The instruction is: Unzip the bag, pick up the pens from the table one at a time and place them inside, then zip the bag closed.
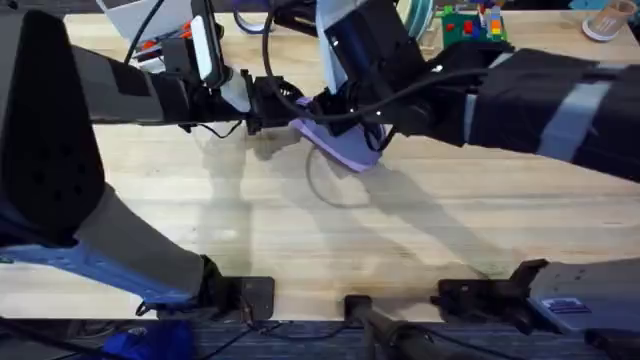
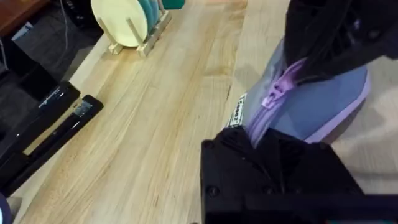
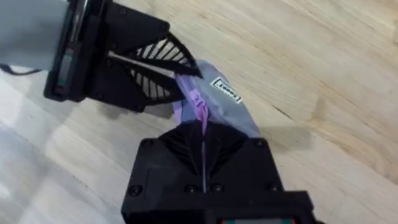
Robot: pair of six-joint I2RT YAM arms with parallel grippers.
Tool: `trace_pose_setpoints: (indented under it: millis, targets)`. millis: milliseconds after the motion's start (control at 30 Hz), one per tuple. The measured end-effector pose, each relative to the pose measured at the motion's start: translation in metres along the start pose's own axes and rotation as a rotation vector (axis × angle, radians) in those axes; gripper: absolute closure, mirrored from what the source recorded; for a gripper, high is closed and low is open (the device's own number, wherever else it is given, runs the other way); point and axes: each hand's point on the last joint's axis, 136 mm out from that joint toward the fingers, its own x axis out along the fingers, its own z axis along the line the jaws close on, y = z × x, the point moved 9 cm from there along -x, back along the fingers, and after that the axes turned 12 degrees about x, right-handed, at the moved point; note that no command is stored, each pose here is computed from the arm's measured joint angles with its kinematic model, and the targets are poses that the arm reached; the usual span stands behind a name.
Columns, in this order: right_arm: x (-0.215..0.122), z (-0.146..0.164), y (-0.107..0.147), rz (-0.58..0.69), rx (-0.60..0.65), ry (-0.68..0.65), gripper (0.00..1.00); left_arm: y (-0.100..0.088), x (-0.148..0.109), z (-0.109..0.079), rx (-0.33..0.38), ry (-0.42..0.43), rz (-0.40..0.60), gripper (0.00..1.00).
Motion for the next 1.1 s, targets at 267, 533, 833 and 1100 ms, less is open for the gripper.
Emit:
trace_pose_setpoints:
  millis: [267,533,833,1100]
  targets:
    - [-0.007,-0.003,0.004,0.031,-0.016,0.016,0.970,0.000,0.000,0.000,0.000,0.001,-0.003,0.958]
    - [-0.013,-0.010,0.013,0.085,-0.037,0.075,0.970,0.000,0.000,0.000,-0.001,0.002,-0.006,0.958]
    - [-0.032,-0.019,0.013,0.083,-0.063,0.146,0.970,-0.003,0.002,-0.001,0.002,0.011,-0.028,0.958]
    - [-0.056,-0.032,0.019,0.136,-0.065,0.190,0.971,-0.004,0.004,-0.002,0.003,0.019,-0.030,0.958]
